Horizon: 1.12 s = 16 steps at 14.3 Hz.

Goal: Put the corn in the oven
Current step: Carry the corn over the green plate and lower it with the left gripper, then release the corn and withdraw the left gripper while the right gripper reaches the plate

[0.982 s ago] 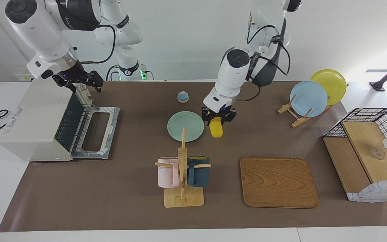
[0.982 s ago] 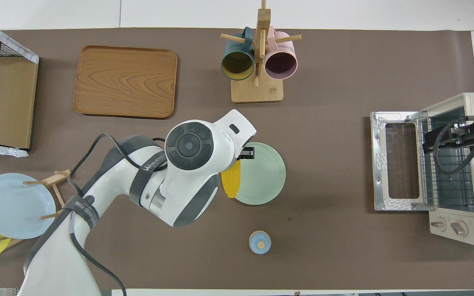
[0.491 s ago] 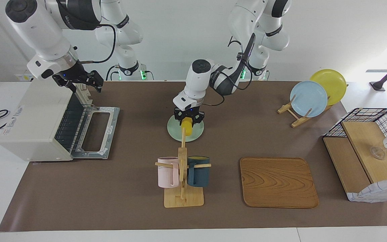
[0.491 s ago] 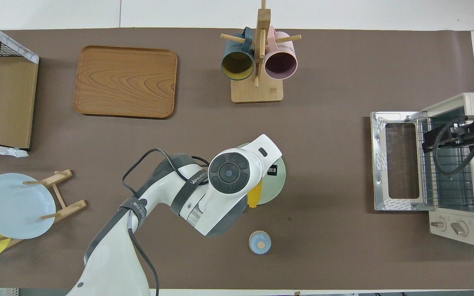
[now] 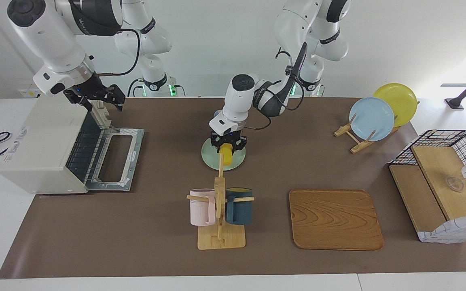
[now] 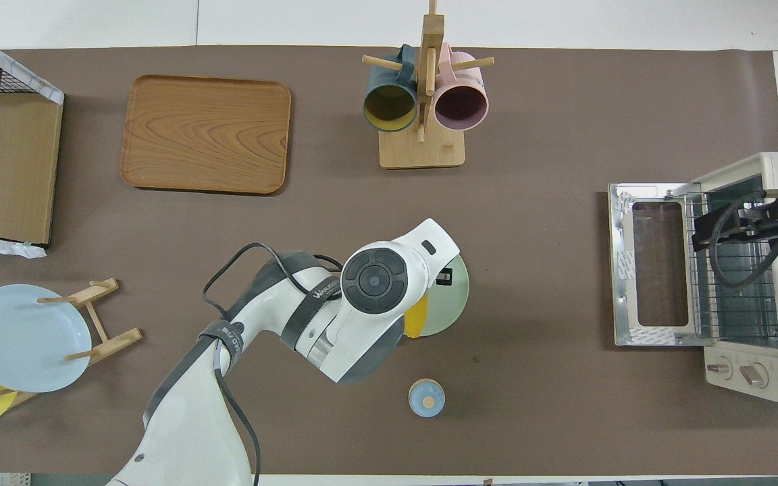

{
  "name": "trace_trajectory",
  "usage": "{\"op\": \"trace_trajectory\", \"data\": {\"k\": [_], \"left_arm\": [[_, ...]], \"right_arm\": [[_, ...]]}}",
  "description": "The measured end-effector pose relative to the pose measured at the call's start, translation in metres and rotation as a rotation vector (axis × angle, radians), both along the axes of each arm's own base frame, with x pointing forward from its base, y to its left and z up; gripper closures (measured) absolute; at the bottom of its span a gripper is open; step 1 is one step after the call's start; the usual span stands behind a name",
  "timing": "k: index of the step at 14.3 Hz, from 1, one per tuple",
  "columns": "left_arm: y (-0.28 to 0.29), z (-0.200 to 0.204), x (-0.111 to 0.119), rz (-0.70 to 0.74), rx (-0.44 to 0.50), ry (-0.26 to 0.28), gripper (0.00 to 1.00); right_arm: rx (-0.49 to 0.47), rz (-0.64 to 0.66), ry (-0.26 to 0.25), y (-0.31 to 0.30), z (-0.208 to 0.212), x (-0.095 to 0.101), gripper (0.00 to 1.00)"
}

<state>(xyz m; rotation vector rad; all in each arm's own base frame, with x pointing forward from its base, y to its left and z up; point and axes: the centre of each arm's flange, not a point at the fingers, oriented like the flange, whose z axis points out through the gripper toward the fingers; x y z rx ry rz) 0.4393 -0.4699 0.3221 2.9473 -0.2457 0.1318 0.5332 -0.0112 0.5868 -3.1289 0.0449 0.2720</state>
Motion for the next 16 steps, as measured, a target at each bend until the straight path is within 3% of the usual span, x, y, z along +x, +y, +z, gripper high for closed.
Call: {"op": "trace_trajectory", "data": {"k": [2, 3, 6, 7, 10, 16], "left_arm": [[0.000, -0.002, 0.000, 0.000, 0.000, 0.000, 0.43], [0.000, -0.002, 0.000, 0.000, 0.000, -0.001, 0.37], [0.000, -0.001, 0.001, 0.000, -0.001, -0.001, 0.05], [0.001, 0.000, 0.002, 0.002, 0.000, -0.002, 0.00], [0.016, 0.024, 0.014, 0.020, 0.013, 0.005, 0.00], [0.140, 0.147, 0.072, 0.063, 0.066, 0.039, 0.00]], "right_arm": [[0.000, 0.000, 0.000, 0.000, 0.000, 0.000, 0.00], [0.000, 0.001, 0.000, 0.001, 0.000, 0.000, 0.00], [0.000, 0.006, -0.004, 0.003, 0.001, 0.001, 0.00], [0.000, 0.008, -0.012, 0.004, 0.001, 0.001, 0.00], [0.000, 0.011, -0.016, 0.006, 0.002, 0.002, 0.00], [0.007, 0.027, -0.018, 0.029, 0.003, 0.002, 0.00]]}}
